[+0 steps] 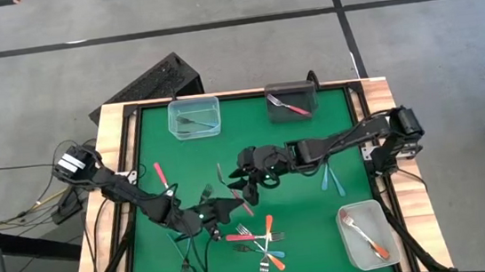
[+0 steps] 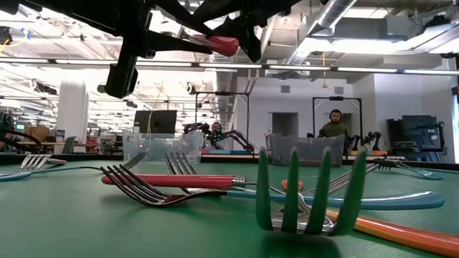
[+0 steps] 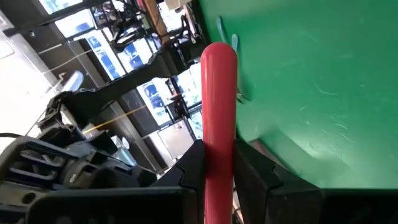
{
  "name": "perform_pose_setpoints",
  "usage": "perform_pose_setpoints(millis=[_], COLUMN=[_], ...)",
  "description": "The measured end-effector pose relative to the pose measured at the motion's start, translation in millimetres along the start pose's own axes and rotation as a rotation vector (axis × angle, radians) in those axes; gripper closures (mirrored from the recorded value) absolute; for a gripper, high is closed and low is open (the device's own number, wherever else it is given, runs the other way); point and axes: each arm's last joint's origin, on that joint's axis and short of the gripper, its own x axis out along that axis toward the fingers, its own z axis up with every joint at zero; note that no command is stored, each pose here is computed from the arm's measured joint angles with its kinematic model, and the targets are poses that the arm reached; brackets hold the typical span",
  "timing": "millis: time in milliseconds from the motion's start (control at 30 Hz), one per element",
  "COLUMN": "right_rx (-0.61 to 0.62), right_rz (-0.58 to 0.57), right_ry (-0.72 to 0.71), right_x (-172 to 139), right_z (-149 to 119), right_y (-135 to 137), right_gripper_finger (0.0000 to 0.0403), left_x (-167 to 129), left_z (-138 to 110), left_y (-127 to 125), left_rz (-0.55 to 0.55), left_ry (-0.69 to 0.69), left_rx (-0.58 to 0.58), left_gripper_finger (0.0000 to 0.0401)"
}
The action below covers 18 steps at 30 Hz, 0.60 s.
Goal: Sort silverware by color (type)
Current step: Put the pink fork into the black bin
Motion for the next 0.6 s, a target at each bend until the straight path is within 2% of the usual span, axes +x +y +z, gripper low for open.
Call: perform_pose_setpoints(millis=[133, 400, 500, 600], right_rx=[-0.001, 0.001, 0.001, -0.003], right_rz=[0.027, -0.012, -0.052, -0.058], right_ry=[0.022, 0.059, 0.046, 0.045], right_x=[10, 26, 24, 23], right_z=[-7, -20, -18, -16], right_y=[1, -6, -7, -10], right_gripper_finger=[0.0231, 0.0262, 0.0298, 0.0351], left_x=[2, 8, 8, 8], left_z=[-2, -7, -7, -8], left_y=[0, -2, -2, -2], left_rz=[0.000, -0.006, -0.007, -0.010], left_ry=[-0.011, -0.029, -0.028, -0.011], left_rx=[-0.005, -0.054, -0.062, -0.106], left_gripper_finger=[0.0360, 0.0360, 0.0360, 0.0360])
